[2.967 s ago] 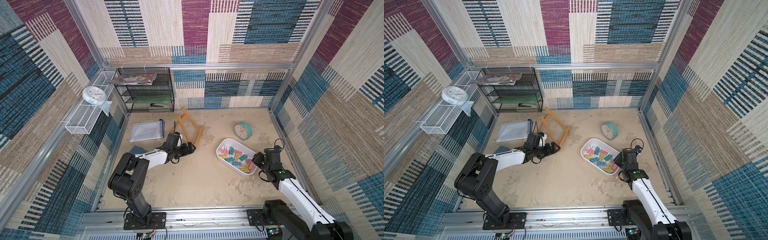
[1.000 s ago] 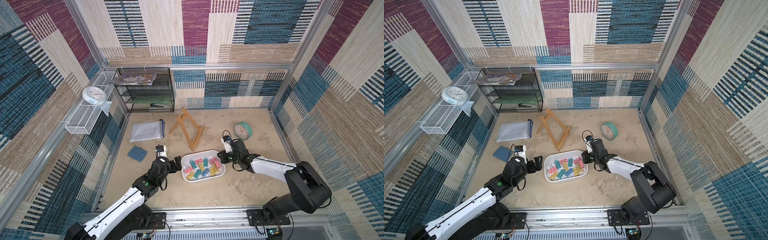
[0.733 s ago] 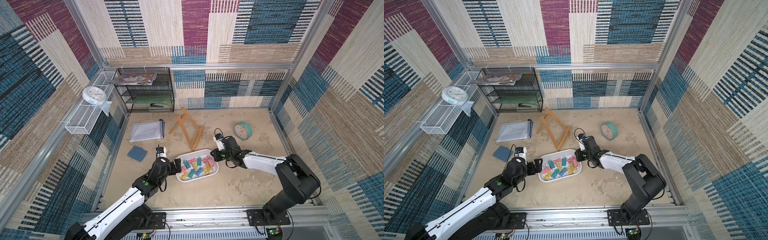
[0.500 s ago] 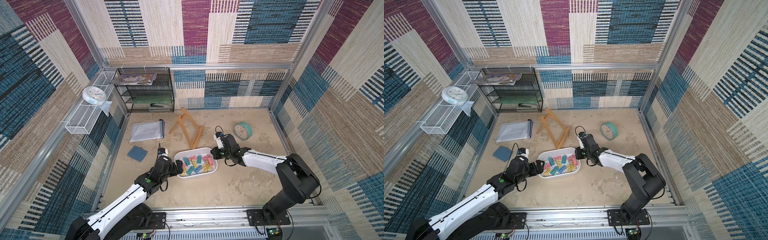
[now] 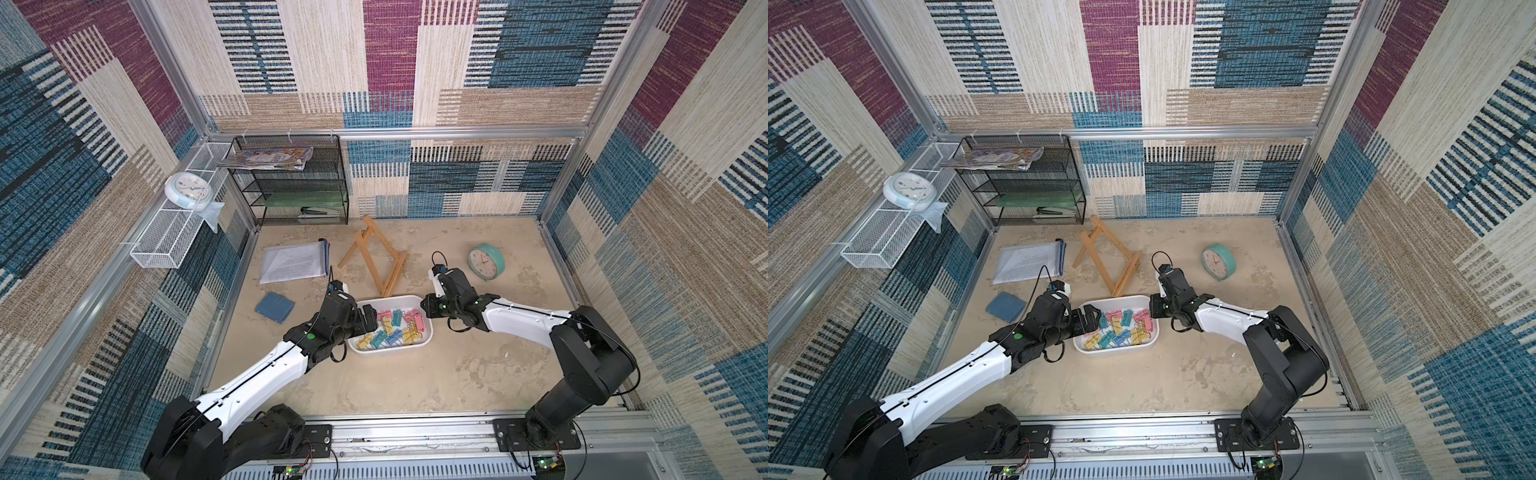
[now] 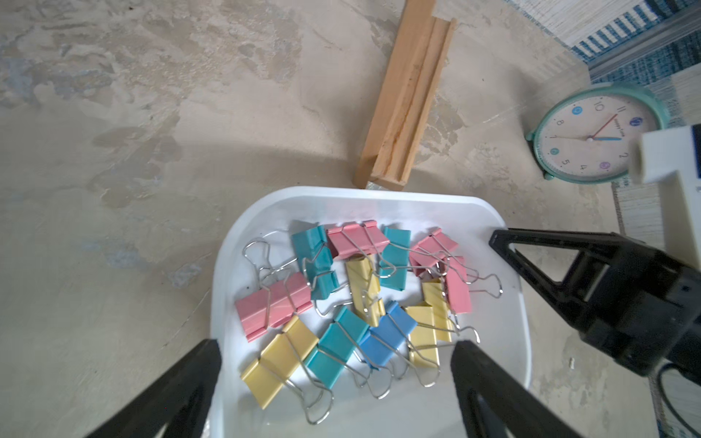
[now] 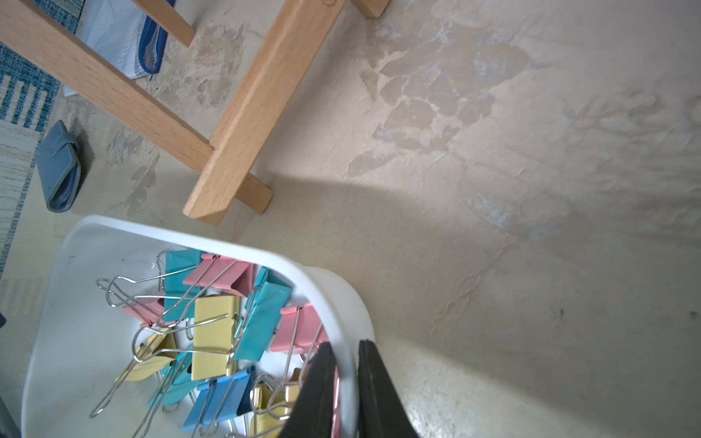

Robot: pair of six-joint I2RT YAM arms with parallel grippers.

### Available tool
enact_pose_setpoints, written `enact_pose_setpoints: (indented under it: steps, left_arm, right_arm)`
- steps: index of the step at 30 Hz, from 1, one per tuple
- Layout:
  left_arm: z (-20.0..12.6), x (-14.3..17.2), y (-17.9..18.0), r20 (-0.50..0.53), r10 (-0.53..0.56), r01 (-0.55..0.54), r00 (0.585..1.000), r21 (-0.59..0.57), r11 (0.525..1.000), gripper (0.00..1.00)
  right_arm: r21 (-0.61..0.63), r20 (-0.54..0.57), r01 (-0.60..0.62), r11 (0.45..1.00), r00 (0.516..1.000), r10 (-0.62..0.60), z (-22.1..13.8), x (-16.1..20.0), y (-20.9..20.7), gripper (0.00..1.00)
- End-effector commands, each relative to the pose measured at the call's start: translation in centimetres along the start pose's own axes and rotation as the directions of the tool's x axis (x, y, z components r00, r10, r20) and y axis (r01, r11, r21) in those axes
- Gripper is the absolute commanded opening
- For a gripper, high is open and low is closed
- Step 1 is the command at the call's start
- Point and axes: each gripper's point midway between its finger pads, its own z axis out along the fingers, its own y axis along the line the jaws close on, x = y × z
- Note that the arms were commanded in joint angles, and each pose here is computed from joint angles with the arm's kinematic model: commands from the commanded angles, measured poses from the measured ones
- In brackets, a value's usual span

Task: Take out the binder clips from the storage box
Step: Move the storage box to the center of the board, then pick up the binder clip from the storage box.

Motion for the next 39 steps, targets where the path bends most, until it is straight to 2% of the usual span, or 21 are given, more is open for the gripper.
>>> enact_pose_setpoints:
  steps: [1,6,9,14,19,27,33,39]
  left_arm:
    - [-0.1,0.1,-0.2,-0.03,0.045,-0.045,0.999,-0.009,0.999,0.99]
    - [-0.4,-0.5,-1.0,-0.031,0.053,-0.053,0.998,0.007,0.999,0.99]
    - [0.1,-0.3,-2.0,-0.044,0.03,-0.027,0.999,0.063,0.998,0.99]
    - [1.4,0.4,-3.6,-0.107,0.016,-0.003,0.994,0.121,0.993,0.89]
    - [2.3,0.6,-4.0,-0.127,0.035,-0.021,0.991,0.114,0.993,0.85]
    - [3.2,1.0,-5.0,-0.146,0.063,-0.047,0.987,0.111,0.993,0.83]
    - [3.2,1.2,-5.1,-0.144,0.059,-0.044,0.988,0.107,0.993,0.83]
    - [3.1,1.3,-4.8,-0.142,0.064,-0.05,0.988,0.101,0.994,0.84]
  right_arm:
    - [0.041,-0.025,0.013,0.999,1.0,-0.012,-0.6,0.0,-0.4,0.22]
    - [0.064,-0.041,0.057,0.996,0.998,-0.054,-2.3,-1.1,0.0,0.26]
    - [0.004,-0.064,0.074,0.997,0.995,-0.074,-3.3,-1.3,1.6,0.26]
    - [0.051,-0.18,0.126,0.991,0.977,-0.115,-3.1,0.9,1.9,0.24]
    - [0.143,-0.214,0.168,0.975,0.968,-0.135,-3.2,1.4,0.7,0.21]
    - [0.097,-0.269,0.216,0.972,0.945,-0.183,-2.1,2.3,2.1,0.18]
    - [0.122,-0.293,0.237,0.964,0.936,-0.193,-1.5,2.8,2.1,0.19]
    - [0.145,-0.327,0.269,0.952,0.921,-0.211,-1.2,3.5,1.8,0.14]
